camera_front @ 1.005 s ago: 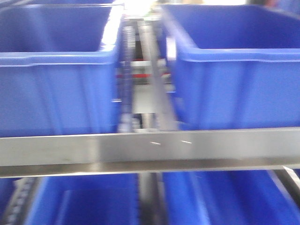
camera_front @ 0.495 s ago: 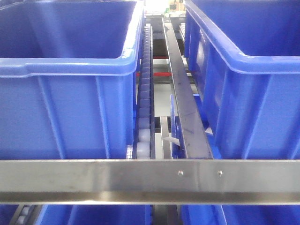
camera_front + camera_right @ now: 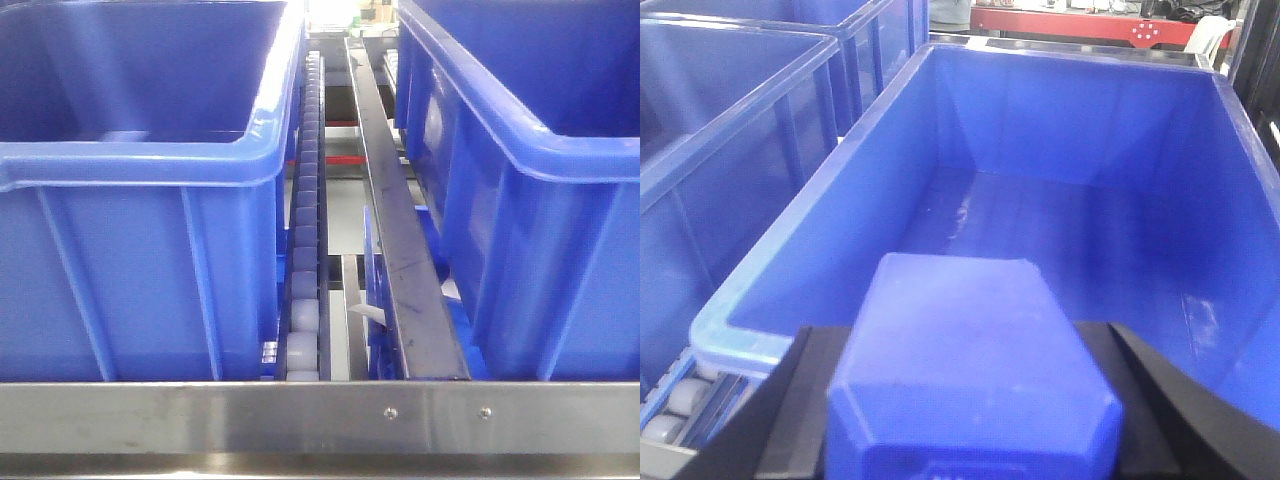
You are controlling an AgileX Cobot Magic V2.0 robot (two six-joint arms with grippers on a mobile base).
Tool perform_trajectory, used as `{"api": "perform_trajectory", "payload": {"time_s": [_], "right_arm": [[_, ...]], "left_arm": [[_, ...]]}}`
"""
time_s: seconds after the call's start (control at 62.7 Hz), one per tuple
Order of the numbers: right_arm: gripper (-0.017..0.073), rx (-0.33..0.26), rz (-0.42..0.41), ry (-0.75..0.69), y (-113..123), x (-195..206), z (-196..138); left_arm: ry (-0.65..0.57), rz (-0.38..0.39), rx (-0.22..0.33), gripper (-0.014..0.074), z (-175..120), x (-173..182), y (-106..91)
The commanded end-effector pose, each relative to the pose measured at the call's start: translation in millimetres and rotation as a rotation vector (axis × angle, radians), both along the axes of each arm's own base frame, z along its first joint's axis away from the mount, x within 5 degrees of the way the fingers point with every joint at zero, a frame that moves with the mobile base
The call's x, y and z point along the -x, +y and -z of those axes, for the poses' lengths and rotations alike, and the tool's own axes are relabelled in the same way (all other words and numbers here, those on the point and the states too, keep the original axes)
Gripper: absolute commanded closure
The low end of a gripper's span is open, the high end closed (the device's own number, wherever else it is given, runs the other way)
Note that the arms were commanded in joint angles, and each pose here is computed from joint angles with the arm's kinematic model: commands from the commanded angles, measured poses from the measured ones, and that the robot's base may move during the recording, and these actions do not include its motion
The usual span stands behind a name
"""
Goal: Pick and sort blue part to right shelf
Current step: 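Lower the left gripper with the small part into a blue bin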
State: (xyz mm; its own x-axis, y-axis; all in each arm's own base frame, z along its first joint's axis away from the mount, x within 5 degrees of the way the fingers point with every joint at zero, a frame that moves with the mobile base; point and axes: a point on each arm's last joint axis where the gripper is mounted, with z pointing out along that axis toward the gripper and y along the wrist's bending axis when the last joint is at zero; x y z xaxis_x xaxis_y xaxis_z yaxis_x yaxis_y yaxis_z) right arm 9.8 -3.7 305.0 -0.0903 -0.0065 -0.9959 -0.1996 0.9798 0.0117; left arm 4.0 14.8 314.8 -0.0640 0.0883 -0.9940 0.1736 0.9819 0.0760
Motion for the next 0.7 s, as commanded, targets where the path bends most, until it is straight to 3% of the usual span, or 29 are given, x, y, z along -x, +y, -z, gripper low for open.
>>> {"api": "perform_trajectory", "payload": {"time_s": [0.0,0.686], "right_arm": [[0.0365,-0.004,0.000,-0.103,0.1,0.2,-16.5],[0.0365,-0.006,0.000,-0.110,0.1,0.2,-17.1]], "left_arm": [[-0.124,0.014,0.033,0.0272,-15.7,6.5,0.7],[-0.164,0.020,0.037,0.0272,-20.4,7.1,0.4]]}}
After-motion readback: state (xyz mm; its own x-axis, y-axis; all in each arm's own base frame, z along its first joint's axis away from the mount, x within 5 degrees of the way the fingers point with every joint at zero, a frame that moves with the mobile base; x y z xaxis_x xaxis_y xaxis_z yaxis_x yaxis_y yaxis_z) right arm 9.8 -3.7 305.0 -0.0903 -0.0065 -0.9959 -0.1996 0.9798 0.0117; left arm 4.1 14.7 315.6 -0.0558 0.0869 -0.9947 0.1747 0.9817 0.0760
